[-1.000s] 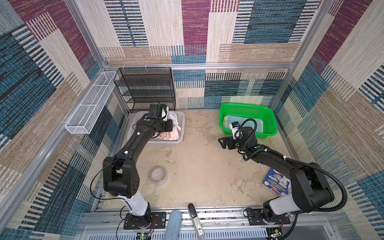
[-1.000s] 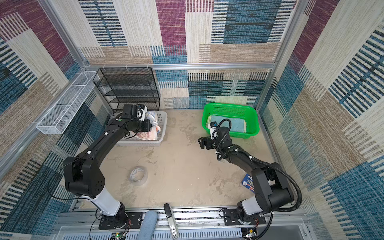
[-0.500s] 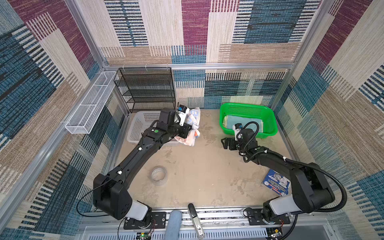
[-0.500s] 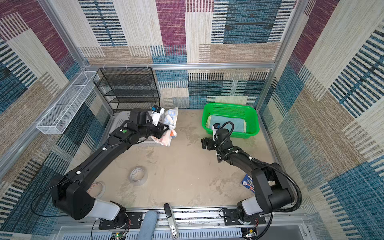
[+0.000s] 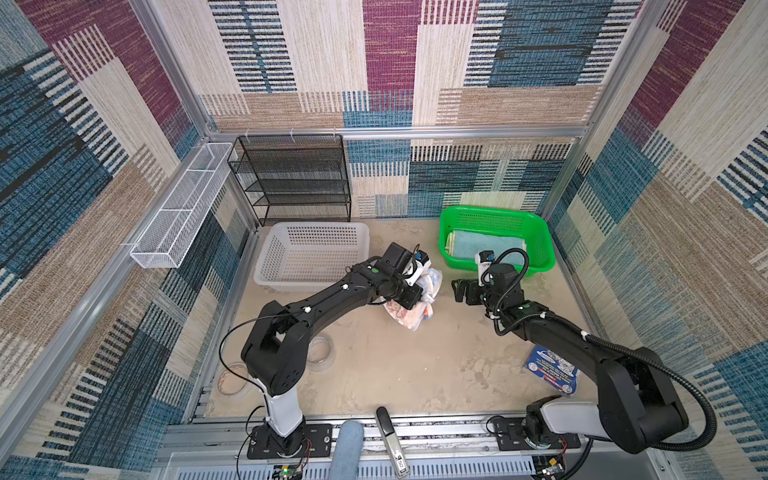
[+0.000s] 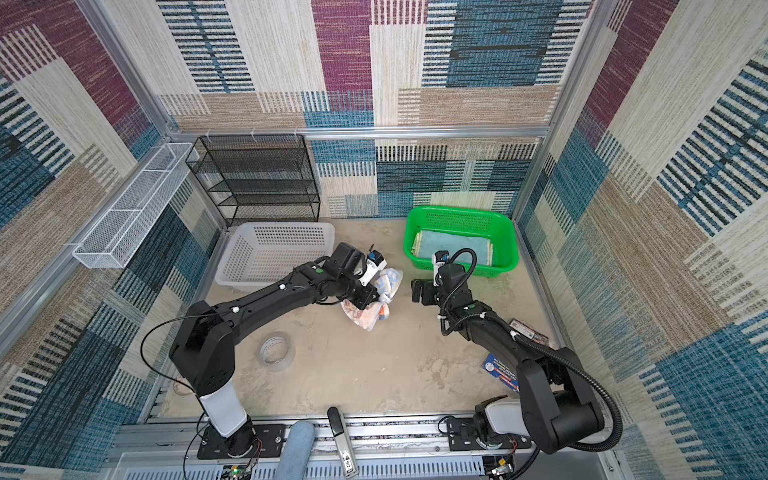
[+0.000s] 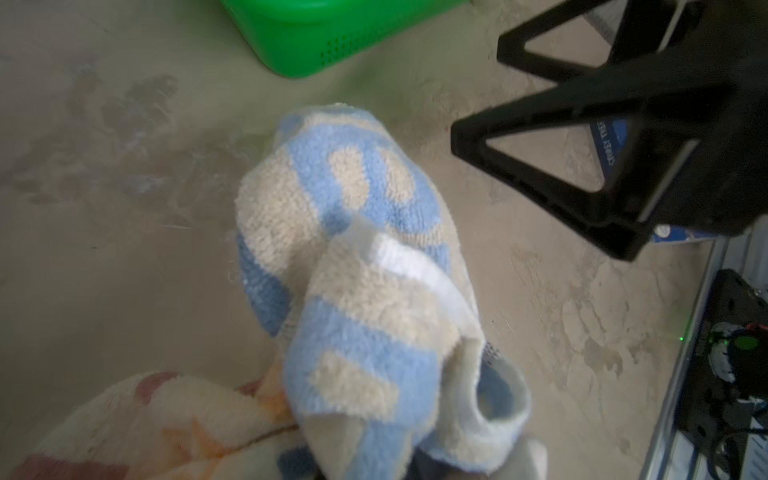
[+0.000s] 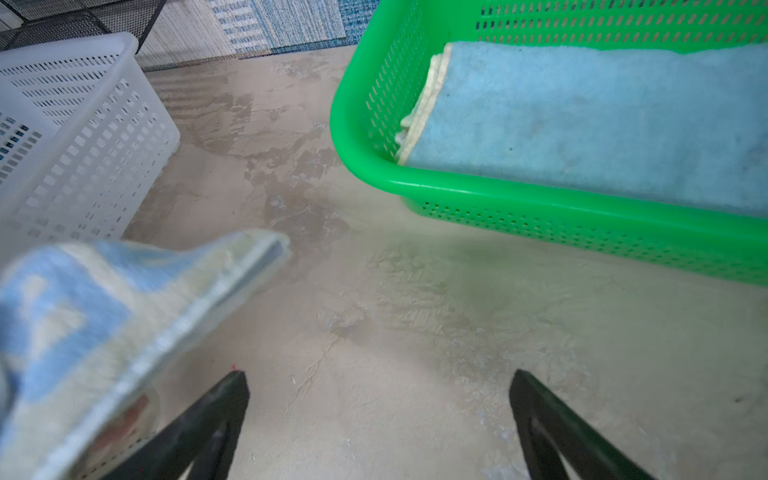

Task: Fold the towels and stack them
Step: 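Lift the blue-lettered towel out and carry it toward the right gripper, then lower the towel onto the table with the left gripper while the right gripper approaches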

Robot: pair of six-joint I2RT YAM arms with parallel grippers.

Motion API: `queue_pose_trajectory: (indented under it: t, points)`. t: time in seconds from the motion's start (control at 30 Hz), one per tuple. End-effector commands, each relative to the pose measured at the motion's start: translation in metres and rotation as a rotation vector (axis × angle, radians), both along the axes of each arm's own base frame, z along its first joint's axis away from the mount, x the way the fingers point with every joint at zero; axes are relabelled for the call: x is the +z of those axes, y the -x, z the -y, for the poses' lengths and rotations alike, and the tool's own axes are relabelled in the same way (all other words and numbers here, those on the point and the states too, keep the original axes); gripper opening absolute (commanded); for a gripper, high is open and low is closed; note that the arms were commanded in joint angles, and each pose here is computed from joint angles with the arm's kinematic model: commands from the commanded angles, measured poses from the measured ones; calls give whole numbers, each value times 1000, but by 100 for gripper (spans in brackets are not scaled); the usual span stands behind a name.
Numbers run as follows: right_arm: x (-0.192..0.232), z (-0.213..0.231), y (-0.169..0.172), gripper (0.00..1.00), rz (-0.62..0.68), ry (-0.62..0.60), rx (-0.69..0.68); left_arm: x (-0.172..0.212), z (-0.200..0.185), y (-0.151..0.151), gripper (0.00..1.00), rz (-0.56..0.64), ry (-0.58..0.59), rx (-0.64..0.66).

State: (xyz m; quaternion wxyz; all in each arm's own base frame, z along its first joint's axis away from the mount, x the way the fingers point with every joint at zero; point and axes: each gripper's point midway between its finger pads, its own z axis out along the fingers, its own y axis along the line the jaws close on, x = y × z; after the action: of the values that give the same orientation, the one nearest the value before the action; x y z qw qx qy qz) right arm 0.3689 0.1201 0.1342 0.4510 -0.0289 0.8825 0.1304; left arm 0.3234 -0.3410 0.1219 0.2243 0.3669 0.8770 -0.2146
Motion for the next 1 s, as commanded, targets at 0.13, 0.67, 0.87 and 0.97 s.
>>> queue_pose_trajectory:
  t: [0.13,0.67,0.87,0.97]
  points:
    - [7,10,2,100,47,34,-35,-43,-5,6,7,-32,-122,-21]
    - [-12,17,-1,100,-23,66,-82,-49,-16,0,49,27,-197,-5]
    - [-20,8,-4,100,-47,39,-47,-31,-24,3,52,87,-225,9]
    - [-22,2,-5,100,-50,21,-25,-24,-28,7,53,108,-230,17]
